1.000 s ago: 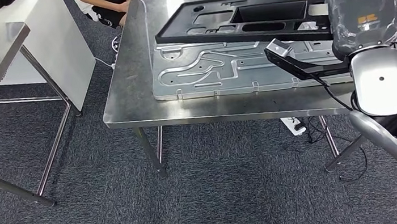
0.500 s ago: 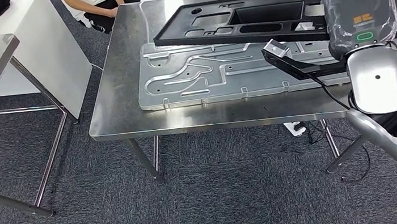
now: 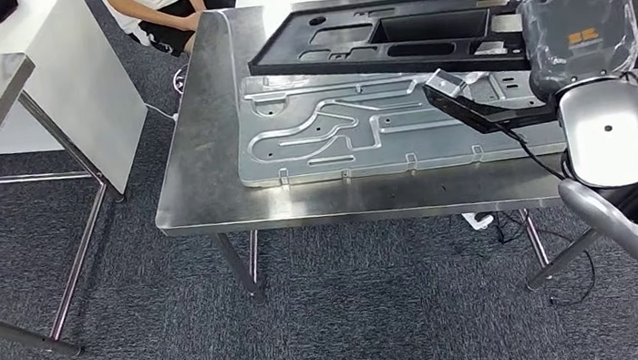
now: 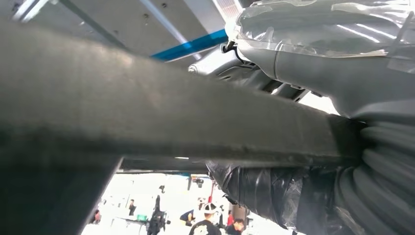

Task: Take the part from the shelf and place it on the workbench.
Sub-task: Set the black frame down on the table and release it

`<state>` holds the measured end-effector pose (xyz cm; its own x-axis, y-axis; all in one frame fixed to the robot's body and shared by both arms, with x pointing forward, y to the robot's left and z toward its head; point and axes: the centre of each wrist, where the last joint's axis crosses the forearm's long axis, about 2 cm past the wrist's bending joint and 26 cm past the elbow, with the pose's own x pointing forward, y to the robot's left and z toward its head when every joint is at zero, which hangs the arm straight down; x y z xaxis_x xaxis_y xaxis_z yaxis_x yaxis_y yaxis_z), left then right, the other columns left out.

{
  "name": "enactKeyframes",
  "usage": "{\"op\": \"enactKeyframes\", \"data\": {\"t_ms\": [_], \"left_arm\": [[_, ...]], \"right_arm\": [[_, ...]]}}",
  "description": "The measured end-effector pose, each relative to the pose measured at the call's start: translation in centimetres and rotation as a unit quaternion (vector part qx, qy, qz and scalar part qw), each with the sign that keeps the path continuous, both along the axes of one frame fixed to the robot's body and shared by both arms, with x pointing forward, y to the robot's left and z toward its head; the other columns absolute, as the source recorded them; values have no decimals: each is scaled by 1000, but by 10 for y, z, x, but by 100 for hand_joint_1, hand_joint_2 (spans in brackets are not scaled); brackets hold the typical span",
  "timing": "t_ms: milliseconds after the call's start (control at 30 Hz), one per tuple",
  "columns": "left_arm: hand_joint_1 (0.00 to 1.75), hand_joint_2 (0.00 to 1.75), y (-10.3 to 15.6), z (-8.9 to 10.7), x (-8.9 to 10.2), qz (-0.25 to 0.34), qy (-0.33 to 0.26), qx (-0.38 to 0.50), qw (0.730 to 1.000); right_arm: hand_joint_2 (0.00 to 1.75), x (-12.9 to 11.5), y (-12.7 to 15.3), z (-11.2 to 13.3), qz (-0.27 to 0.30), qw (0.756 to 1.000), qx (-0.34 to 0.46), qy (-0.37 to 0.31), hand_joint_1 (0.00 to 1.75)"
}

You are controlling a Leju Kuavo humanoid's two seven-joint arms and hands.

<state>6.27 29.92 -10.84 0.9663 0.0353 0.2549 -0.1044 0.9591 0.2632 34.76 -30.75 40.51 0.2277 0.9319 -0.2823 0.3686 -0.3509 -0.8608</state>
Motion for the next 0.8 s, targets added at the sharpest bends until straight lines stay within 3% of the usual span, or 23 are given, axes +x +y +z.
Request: {"op": "enactKeyframes", "data": {"t_ms": [433, 800], "left_arm": [[0, 175, 0, 0, 1, 0, 1, -1, 1000], [0, 175, 4, 0, 1, 2, 3, -3, 1000]], "right_arm": [[175, 3, 1, -6, 10, 1000, 4, -1, 175], [175, 18, 21, -29, 47, 999, 16, -1, 175]]}}
